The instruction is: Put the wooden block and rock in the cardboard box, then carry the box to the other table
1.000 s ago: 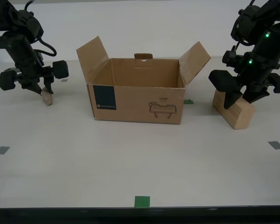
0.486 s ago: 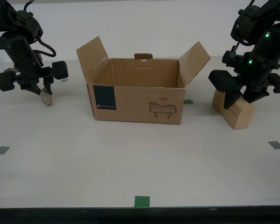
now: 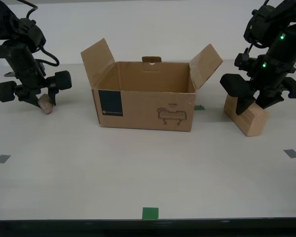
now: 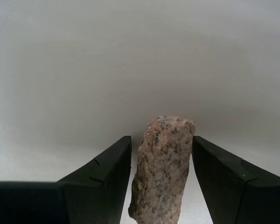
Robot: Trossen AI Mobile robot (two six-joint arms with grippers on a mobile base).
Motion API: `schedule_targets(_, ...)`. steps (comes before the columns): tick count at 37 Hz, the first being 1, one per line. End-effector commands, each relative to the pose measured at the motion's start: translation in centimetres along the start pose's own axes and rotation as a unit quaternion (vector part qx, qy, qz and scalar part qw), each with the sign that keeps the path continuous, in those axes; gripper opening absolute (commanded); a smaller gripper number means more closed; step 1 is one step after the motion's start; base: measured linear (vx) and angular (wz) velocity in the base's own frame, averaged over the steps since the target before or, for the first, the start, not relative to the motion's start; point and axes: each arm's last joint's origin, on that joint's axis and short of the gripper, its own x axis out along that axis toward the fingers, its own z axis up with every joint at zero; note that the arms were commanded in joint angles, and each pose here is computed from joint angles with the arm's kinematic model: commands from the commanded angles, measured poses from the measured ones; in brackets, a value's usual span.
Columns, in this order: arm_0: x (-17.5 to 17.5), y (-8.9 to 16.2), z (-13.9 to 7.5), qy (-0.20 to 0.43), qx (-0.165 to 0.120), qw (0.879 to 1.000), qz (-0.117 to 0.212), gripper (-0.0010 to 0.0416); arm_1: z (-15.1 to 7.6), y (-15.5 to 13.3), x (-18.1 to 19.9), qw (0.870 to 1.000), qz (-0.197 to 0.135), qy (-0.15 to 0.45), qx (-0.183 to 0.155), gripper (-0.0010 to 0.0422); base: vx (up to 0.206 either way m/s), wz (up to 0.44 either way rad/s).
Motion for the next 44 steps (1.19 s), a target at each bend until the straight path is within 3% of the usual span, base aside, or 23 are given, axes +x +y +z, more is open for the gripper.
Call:
schedule_targets(1, 0.02, 0.04, 0.02, -0.001, -0.001, 1.0, 0.003, 0.0, 0.02, -0.02, -0.02, 1.0, -0.001, -0.001, -0.001, 0.0161, 0.0, 0.0)
schedule_targets(13, 0.03, 0.05, 0.04, -0.002, -0.002, 1.0, 0.003, 0.0, -0.26, 0.08, 0.08, 1.0, 0.001, 0.004, -0.001, 0.0105, 0.0, 0.0)
schedule_targets(25, 0.03, 0.05, 0.05, -0.002, -0.002, 1.0, 0.003, 0.0, -0.25, 0.07, 0.08, 1.0, 0.001, 0.003, -0.001, -0.0006, 0.0, 0.0)
schedule_targets(44, -0.6, 0.21, 0.68, -0.007, -0.002, 1.0, 0.003, -0.0001, -0.18, 0.04, -0.07, 1.0, 0.0, 0.001, 0.004, -0.0002, 0.0, 0.0)
